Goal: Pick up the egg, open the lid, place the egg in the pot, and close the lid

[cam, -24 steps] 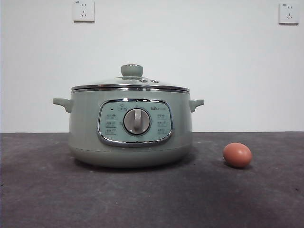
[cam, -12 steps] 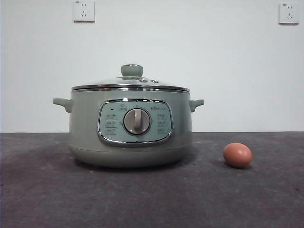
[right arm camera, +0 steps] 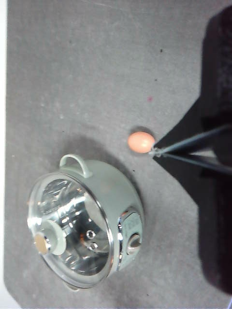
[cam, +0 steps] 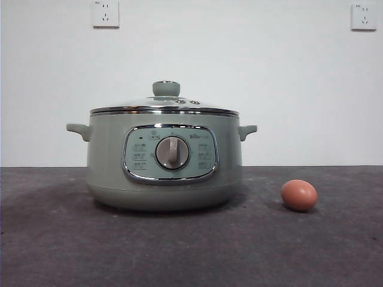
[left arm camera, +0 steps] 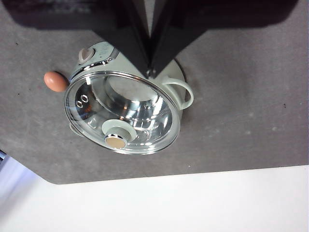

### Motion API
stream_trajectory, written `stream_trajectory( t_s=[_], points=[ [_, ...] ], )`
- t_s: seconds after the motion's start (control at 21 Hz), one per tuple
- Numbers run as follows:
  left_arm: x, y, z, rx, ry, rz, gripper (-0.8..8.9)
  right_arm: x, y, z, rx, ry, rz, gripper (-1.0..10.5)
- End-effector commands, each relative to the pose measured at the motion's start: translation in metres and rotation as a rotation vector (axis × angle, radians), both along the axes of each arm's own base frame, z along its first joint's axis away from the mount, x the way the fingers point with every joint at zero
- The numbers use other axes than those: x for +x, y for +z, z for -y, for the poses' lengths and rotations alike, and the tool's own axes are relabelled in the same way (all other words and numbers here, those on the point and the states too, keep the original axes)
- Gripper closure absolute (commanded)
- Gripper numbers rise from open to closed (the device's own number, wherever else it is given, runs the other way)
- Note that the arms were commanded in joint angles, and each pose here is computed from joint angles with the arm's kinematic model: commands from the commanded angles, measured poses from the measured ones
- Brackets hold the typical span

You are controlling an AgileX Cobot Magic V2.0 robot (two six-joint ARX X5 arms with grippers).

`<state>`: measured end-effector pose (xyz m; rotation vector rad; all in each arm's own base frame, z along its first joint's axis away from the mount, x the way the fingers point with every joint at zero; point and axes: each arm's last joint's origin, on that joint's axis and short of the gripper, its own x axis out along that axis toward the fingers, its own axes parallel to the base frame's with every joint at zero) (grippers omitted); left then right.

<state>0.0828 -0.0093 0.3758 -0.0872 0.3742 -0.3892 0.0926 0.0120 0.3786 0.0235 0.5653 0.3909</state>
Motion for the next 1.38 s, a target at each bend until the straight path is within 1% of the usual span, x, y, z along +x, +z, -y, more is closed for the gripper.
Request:
stream_trajectory(
  t_s=[0.05, 0.14, 0.19, 0.24, 0.29, 0.33, 0.38, 0.43, 0.67, 0.86, 1.05, 1.19, 1.24, 1.29, 1.38],
  points=[
    [0.001, 0.000, 0.000, 0.010, -0.005, 0.003, 8.17, 0.000, 0.001, 0.000, -0.007, 0.009, 0.008, 9.5],
    [0.002, 0.000, 0.000, 0.009, -0.006, -0.002, 8.13, 0.002, 0.001, 0.000, -0.006, 0.010, 0.006, 9.3],
    [0.002, 0.000, 0.000, 0.009, -0.006, -0.002, 7.95, 0.002, 0.000, 0.000, -0.006, 0.009, 0.004, 8.7],
    [0.003, 0.000, 0.000, 0.007, -0.014, -0.003, 7.03, 0.003, 0.000, 0.000, -0.005, 0.009, 0.001, 7.5],
    [0.003, 0.000, 0.001, 0.000, -0.033, -0.004, 5.45, 0.003, 0.000, 0.000, -0.005, 0.009, 0.000, 6.2],
    [0.004, 0.000, 0.002, -0.005, -0.042, -0.004, 3.67, 0.004, 0.000, 0.000, -0.002, 0.008, -0.004, 5.1],
    [0.005, 0.000, 0.002, -0.004, -0.045, -0.005, 2.70, 0.004, 0.000, 0.000, 0.001, 0.006, -0.007, 4.3],
    [0.007, 0.000, 0.002, -0.004, -0.049, -0.007, 2.71, 0.004, 0.000, 0.000, 0.004, 0.006, -0.010, 4.1],
    [0.016, 0.001, 0.004, -0.004, -0.067, -0.027, 2.72, 0.006, -0.001, 0.000, 0.005, 0.006, -0.014, 4.1],
    [0.036, 0.011, 0.011, -0.003, -0.126, -0.037, 2.72, 0.014, -0.003, -0.001, 0.004, 0.006, -0.037, 4.1],
    [0.071, 0.024, 0.027, 0.011, -0.213, -0.076, 2.73, 0.028, -0.006, -0.001, 0.014, 0.017, -0.080, 4.1],
    [0.107, 0.030, 0.045, 0.052, -0.287, -0.103, 2.74, 0.042, -0.010, -0.003, 0.043, 0.043, -0.107, 4.1],
    [0.119, 0.031, 0.052, 0.061, -0.299, -0.116, 2.74, 0.045, -0.010, -0.003, 0.053, 0.038, -0.117, 4.1],
    [0.133, 0.031, 0.061, 0.081, -0.304, -0.130, 2.74, 0.051, -0.012, -0.003, 0.054, 0.038, -0.132, 4.1],
    [0.157, 0.029, 0.077, 0.153, -0.308, -0.140, 2.74, 0.060, -0.017, -0.003, 0.054, 0.037, -0.162, 4.1]
  ],
)
